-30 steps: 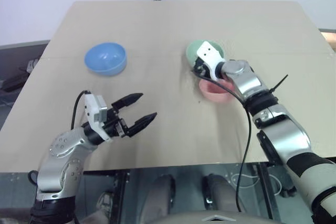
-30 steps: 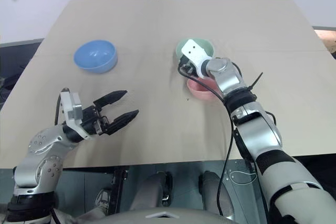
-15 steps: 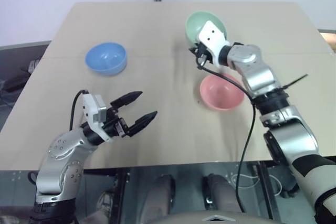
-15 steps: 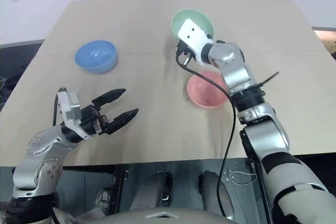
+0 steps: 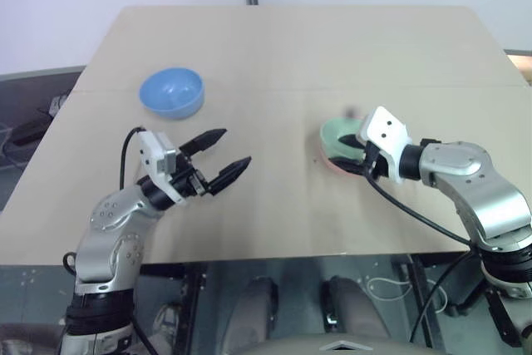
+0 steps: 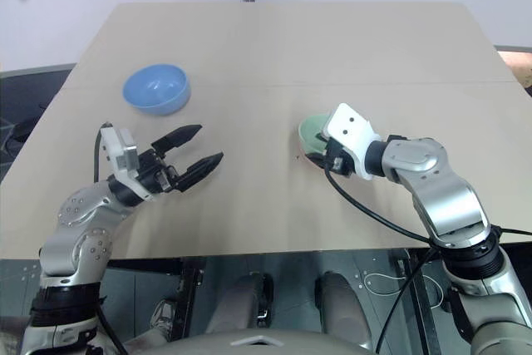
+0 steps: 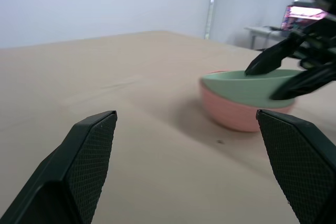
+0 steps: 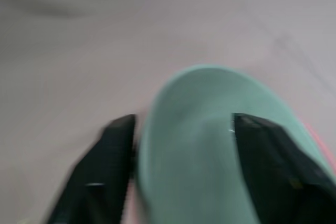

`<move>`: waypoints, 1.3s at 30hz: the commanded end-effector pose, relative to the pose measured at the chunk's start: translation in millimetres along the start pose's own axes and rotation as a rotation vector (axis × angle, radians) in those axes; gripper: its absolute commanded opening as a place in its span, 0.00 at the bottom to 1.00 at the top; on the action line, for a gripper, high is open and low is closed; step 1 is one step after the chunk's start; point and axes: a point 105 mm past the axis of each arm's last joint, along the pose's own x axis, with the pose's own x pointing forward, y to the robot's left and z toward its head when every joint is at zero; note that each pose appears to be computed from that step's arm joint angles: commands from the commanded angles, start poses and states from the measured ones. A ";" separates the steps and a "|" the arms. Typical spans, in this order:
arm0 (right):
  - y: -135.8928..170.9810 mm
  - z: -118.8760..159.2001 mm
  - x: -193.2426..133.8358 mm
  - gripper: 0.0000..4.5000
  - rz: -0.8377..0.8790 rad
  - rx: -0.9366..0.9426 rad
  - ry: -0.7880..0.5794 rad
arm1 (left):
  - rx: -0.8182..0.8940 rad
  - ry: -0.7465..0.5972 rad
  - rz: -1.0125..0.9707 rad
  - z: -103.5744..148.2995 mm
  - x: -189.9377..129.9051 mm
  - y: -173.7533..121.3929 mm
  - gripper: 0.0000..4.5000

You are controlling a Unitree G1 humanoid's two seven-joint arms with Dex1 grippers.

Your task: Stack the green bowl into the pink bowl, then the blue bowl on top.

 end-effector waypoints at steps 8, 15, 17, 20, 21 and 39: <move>7.0 63.5 -38.6 0.87 0.003 -0.039 -0.387 | 0.549 0.465 0.324 1.1 9.3 73.3 1.00; 17.6 63.3 -33.2 0.87 0.011 -0.037 -0.412 | 0.816 0.755 0.312 -7.4 17.6 111.6 1.00; 18.6 60.6 -30.8 0.87 0.004 -0.033 -0.407 | 0.849 0.796 0.307 -13.2 21.1 118.0 1.00; 17.4 56.6 -29.9 0.89 -0.017 -0.027 -0.401 | 0.847 0.867 0.323 -21.8 24.0 128.7 0.87; 16.9 55.4 -29.9 0.89 -0.023 -0.027 -0.399 | 0.849 0.882 0.318 -23.9 25.0 130.5 0.81; -3.6 41.2 -66.0 0.89 -0.230 -0.016 -0.360 | 0.653 0.164 -0.330 55.0 113.1 -22.6 0.01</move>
